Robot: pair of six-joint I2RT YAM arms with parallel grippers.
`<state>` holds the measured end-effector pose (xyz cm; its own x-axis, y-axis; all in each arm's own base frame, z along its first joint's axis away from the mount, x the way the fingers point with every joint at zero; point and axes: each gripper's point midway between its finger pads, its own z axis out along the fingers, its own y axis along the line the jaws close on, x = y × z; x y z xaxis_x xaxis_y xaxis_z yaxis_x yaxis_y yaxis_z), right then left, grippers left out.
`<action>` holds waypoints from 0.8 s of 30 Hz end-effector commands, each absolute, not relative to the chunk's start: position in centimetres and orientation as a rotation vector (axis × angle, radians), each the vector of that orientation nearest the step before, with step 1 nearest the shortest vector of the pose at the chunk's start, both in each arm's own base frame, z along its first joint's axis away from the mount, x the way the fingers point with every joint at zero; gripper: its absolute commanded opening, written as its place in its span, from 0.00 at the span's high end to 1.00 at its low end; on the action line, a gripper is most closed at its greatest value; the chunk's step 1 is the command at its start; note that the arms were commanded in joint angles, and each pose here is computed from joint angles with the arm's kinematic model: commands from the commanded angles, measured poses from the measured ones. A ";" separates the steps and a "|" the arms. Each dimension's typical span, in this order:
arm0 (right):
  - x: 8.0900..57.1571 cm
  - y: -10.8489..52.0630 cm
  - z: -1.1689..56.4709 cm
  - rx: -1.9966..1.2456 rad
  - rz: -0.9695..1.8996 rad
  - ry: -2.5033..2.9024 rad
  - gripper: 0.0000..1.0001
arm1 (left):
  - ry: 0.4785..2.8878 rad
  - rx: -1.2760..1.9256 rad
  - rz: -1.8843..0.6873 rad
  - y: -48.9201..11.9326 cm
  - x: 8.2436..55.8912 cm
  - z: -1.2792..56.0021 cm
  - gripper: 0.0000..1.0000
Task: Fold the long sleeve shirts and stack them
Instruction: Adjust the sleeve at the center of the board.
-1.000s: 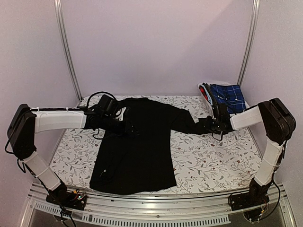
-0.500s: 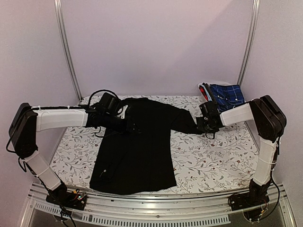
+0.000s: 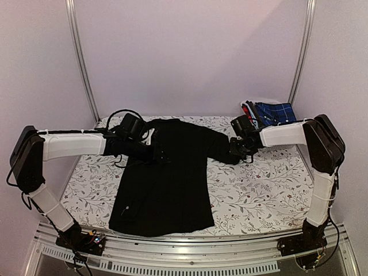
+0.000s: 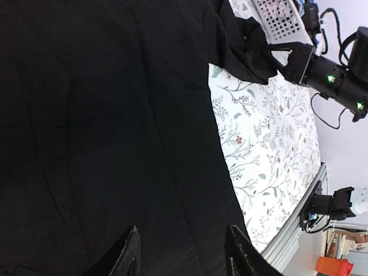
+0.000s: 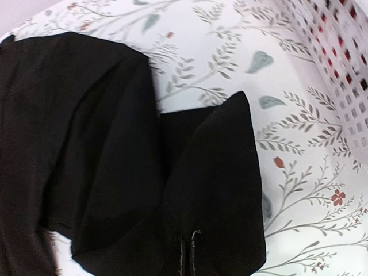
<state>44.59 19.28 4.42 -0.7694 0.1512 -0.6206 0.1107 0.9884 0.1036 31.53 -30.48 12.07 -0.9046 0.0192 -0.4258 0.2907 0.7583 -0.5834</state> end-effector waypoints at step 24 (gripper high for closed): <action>40.8 28.7 12.5 -0.135 0.446 2.405 0.44 | 2.530 0.160 -0.975 -29.9 32.0 11.8 0.51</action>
